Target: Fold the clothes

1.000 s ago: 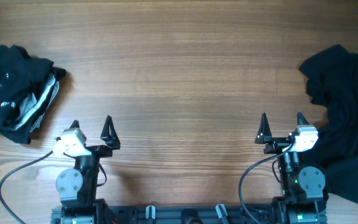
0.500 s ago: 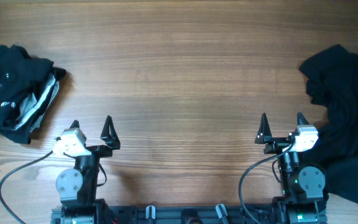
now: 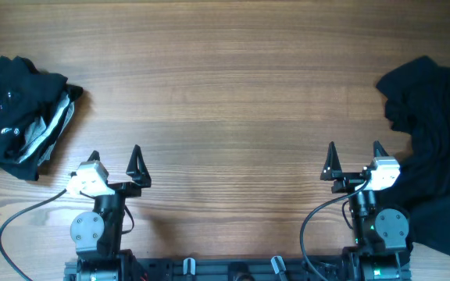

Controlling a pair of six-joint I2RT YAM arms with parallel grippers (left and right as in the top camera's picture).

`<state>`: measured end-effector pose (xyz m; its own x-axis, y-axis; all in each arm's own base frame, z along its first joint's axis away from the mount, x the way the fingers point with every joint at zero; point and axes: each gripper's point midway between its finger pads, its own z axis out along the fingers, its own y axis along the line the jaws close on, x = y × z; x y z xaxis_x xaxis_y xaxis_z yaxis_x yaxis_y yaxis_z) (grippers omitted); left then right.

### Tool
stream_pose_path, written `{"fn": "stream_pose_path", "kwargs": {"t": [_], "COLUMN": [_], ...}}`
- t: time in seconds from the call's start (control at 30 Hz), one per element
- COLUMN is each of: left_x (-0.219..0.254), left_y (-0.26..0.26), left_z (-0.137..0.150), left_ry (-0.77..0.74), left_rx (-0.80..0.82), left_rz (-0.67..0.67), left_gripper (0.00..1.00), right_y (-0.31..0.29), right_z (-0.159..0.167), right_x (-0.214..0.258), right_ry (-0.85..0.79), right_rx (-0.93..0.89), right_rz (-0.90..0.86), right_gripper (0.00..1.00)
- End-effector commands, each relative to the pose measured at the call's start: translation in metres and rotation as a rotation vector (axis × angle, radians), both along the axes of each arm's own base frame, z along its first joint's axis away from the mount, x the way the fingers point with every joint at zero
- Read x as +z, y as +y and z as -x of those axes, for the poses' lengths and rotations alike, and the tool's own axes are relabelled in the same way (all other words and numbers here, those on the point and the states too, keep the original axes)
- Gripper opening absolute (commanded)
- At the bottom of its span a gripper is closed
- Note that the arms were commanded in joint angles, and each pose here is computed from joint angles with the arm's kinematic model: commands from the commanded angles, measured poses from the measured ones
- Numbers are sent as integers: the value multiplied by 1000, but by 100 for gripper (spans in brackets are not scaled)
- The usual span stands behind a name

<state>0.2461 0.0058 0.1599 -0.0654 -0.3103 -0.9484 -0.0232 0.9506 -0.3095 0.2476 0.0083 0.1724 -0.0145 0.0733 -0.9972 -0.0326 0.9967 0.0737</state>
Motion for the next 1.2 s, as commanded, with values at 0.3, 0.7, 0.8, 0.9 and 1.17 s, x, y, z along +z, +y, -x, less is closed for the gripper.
{"fn": "stream_pose_path", "kwargs": {"t": [0.3, 0.7, 0.8, 0.9, 1.17], "left_x": [-2, -9, -9, -9, -9], "left_y": [2, -4, -4, -4, -4], "left_z": [0, -1, -1, -1, -1], "left_ry": [0, 30, 31, 31, 31], "left_rx": [13, -12, -12, -12, -12], "left_rz": [-3, -2, -2, -2, -2], "left_gripper": [100, 100, 100, 100, 100], "right_y": [1, 1, 1, 1, 1], "right_z": [0, 0, 0, 0, 0], "right_x": [3, 2, 2, 2, 2], "right_ry": [-12, -10, -10, -10, -10], "right_rx": [7, 7, 7, 7, 7], "right_rz": [-5, -5, -5, -6, -5], "right_gripper": [100, 100, 100, 100, 100]}}
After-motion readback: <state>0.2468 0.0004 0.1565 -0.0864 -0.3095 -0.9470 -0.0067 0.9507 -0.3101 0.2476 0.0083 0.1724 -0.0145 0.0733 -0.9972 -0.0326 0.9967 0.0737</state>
